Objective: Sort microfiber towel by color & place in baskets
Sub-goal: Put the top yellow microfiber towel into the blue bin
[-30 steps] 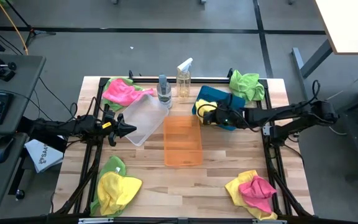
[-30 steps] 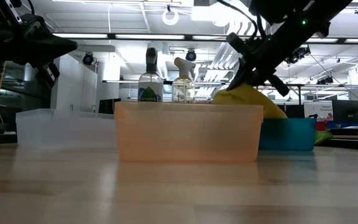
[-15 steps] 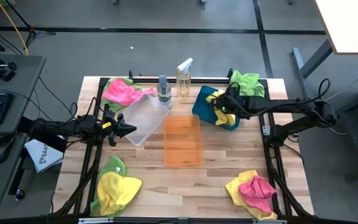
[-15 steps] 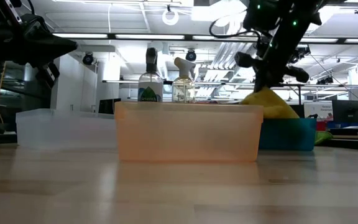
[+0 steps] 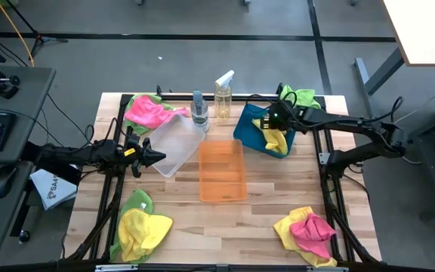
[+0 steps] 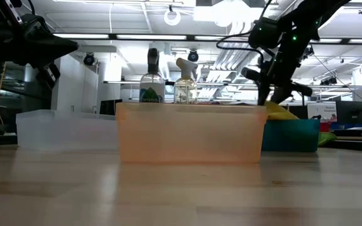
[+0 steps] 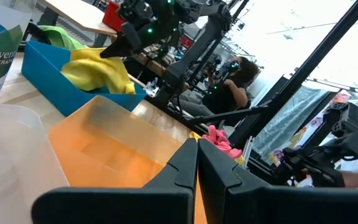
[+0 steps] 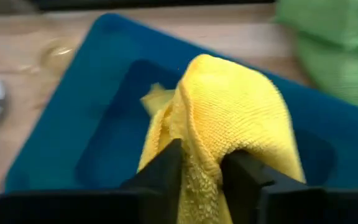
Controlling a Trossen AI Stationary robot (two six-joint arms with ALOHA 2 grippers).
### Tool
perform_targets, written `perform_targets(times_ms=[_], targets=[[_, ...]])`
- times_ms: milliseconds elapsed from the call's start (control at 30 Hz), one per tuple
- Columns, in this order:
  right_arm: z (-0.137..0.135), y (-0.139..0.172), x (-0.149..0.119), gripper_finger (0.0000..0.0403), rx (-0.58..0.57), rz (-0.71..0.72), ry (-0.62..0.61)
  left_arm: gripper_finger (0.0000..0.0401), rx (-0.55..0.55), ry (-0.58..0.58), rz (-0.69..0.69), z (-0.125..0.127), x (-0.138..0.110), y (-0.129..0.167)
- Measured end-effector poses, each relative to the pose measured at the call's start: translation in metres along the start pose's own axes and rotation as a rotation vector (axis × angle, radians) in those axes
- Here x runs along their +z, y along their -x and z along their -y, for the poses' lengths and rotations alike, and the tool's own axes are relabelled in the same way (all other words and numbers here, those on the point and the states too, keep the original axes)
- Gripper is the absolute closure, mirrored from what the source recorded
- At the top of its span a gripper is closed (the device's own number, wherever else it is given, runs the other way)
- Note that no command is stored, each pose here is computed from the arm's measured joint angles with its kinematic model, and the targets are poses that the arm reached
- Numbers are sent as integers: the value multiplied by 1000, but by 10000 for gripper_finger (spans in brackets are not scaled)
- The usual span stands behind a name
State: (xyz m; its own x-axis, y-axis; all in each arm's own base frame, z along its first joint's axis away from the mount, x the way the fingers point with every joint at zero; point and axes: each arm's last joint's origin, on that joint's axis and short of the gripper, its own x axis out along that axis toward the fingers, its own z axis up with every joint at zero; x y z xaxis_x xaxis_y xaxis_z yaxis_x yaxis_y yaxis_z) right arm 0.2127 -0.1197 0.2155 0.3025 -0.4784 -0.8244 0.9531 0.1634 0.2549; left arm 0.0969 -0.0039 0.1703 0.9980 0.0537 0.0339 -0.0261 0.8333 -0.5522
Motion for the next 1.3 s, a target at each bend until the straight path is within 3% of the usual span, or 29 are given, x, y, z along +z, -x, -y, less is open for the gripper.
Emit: perform_targets(times_ms=[233, 367, 467, 633, 733, 800, 833, 933, 1133, 1200, 1300], targets=[[-20, 4, 4, 196, 256, -19, -46, 400, 0, 1, 0, 0, 0, 0], [-30, 12, 11, 181, 346, -25, -3, 400, 0, 1, 0, 0, 0, 0], [-32, 17, 8, 186, 365, -118, 59, 400, 0, 1, -1, 0, 0, 0], [-30, 24, -12, 224, 254, -219, 167, 400, 0, 1, 0, 0, 0, 0], [-27, 22, -17, 304, 134, -164, 176, 400, 0, 2, 0, 0, 0, 0], [-28, 16, -14, 373, 105, -115, 166, 400, 0, 0, 0, 0, 0, 0], [-30, 12, -12, 385, 113, -101, 161, 400, 0, 1, 0, 0, 0, 0], [-34, -10, -5, 383, 138, -125, 137, 400, 0, 0, 0, 0, 0, 0], [-32, -51, -11, 396, 85, -239, 172, 400, 0, 2, 0, 0, 0, 0], [-34, -49, -10, 401, 129, -251, 167, 400, 0, 0, 0, 0, 0, 0], [-45, -23, 5, 399, 221, -155, 184, 400, 0, 0, 0, 0, 0, 0]])
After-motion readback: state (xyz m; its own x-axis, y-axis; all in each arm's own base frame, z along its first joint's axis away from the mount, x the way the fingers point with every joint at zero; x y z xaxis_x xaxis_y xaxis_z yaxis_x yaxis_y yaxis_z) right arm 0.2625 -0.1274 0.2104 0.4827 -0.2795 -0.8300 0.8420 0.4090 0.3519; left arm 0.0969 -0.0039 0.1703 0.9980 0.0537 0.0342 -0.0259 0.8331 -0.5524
